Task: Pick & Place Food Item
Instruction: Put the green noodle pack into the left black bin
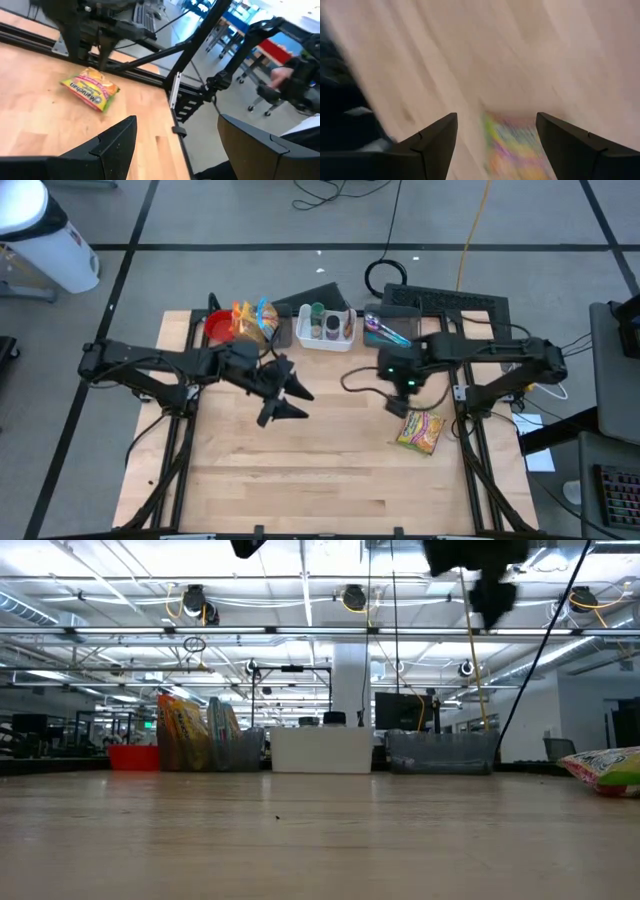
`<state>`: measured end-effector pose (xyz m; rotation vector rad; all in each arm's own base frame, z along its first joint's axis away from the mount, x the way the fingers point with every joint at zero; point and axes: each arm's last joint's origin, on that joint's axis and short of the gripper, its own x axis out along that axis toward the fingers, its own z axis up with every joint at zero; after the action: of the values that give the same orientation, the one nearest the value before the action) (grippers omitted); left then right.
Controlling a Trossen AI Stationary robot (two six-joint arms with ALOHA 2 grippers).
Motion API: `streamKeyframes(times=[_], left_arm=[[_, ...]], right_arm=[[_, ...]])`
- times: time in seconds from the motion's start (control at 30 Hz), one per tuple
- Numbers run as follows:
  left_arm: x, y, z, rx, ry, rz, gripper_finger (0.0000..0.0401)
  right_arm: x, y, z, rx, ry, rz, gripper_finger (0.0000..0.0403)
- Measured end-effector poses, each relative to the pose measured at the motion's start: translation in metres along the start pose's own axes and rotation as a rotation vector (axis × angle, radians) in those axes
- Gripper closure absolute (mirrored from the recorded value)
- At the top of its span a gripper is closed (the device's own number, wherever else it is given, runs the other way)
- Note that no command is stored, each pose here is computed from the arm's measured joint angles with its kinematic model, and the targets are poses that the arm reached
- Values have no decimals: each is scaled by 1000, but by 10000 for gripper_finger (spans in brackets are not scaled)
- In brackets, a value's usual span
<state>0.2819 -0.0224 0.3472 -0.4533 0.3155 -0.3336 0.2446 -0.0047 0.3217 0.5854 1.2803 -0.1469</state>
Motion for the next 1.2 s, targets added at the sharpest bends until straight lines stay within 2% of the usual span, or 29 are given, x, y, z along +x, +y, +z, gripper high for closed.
streamKeyframes(times=[0.1, 0.2, 0.27, 0.43, 0.63, 0.7, 0.83, 1.2], left_arm=[[2, 1, -4, -17, -8, -11, 121], [3, 2, -7, -17, -7, -28, 121], [3, 3, -7, -14, -15, -32, 121], [2, 2, -3, 18, -49, -46, 121], [-1, 7, 5, 27, -88, -93, 121], [-3, 10, 7, 9, -90, -92, 121], [-6, 17, 11, -13, -113, -81, 121], [-22, 37, 34, -50, -284, -36, 121]], right_arm=[[-13, -5, -17, 38, 28, -58, 140], [-22, -13, -33, 57, 26, -34, 140], [-22, -24, -44, 116, 24, -16, 140], [-4, -58, -78, 268, 66, 7, 143], [30, -86, -103, 373, 50, 135, 152], [40, -92, -106, 379, 51, 156, 156], [57, -105, -110, 360, 95, 118, 161], [83, -139, -94, 194, 96, 101, 163]])
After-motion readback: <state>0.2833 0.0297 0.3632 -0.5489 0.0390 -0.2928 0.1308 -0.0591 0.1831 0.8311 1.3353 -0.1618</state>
